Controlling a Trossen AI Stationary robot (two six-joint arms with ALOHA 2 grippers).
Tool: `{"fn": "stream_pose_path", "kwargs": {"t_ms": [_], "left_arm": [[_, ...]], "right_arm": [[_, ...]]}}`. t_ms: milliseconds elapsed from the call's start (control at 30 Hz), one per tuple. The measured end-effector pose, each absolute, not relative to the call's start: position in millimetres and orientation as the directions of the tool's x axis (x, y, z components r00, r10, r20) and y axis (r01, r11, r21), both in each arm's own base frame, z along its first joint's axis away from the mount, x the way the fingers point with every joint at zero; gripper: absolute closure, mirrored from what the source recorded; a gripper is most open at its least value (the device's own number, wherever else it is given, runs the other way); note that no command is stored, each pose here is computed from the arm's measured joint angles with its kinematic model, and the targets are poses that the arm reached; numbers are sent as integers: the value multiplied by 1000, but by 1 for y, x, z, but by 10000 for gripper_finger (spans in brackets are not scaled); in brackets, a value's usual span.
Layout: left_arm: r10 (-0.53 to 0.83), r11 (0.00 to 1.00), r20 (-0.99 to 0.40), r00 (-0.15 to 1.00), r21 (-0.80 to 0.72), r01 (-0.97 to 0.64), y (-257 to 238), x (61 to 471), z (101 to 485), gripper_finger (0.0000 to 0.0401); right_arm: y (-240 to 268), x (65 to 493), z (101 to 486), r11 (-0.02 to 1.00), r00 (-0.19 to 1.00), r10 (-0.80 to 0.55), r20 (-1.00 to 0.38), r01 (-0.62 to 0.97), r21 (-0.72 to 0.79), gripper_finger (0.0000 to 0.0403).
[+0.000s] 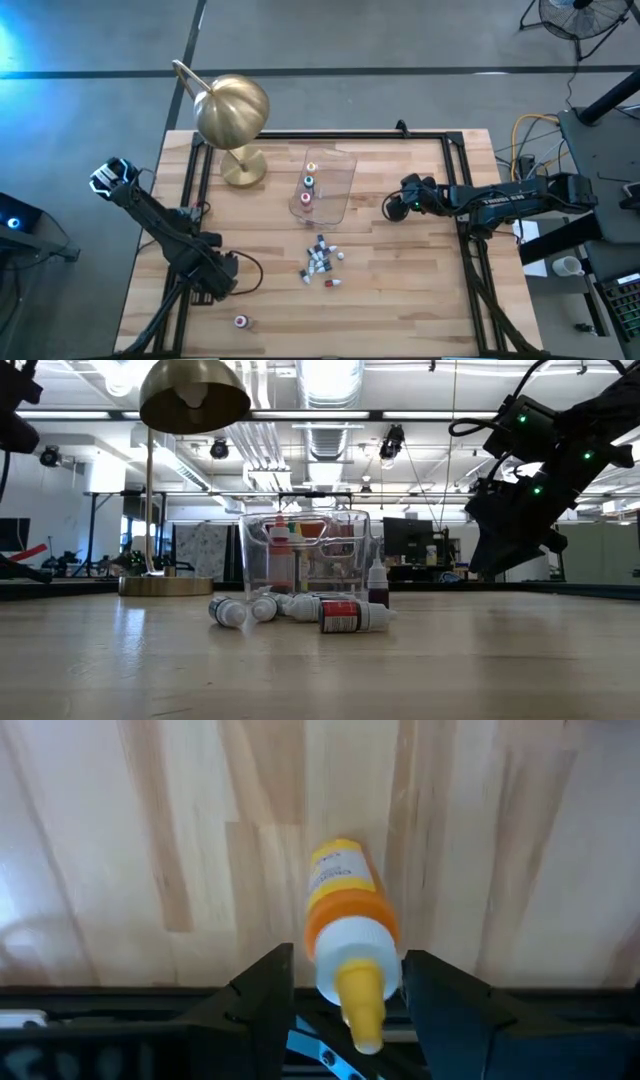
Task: Pick & Place food coloring
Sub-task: Put the large yellow food coloring bottle into the transparent bin
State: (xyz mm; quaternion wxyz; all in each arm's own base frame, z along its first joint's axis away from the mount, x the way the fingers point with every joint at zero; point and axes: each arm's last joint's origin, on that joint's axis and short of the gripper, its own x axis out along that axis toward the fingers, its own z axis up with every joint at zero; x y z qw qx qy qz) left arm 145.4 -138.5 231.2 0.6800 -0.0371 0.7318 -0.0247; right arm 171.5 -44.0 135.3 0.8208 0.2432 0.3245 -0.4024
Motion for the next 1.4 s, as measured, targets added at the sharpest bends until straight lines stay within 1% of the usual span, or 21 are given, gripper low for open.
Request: {"fn": "stream_pose_path", "kwargs": {"t_ms": [267, 600, 767, 933, 1167, 1267, 1400], "left_arm": [[-119, 993, -989, -89, -117, -28, -140, 145, 230, 245], [-108, 994, -991, -77, -106, -31, -138, 145, 226, 297], [-91, 993, -993, -81, -84, -83, -135, 144, 222, 301], [-97, 983, -993, -70, -84, -162, -127, 153, 225, 301], [-67, 957, -998, 15, -69, -281, -102, 178, 235, 305], [-52, 941, -996, 79, -75, -330, -85, 193, 248, 305], [-43, 915, -991, 124, -88, -393, -58, 209, 269, 306]], "right_arm": [[-44, 171, 135, 559, 465, -502, -729, 818, 137, 188], [-44, 171, 135, 559, 465, -501, -730, 817, 137, 188], [-44, 171, 135, 559, 465, -501, -730, 818, 137, 188], [-44, 171, 135, 559, 465, -501, -730, 818, 137, 188], [-44, 171, 135, 559, 465, -501, -730, 818, 137, 188], [-44, 171, 135, 557, 465, -500, -731, 819, 140, 188], [-44, 171, 135, 556, 465, -500, -731, 819, 141, 188]]}}
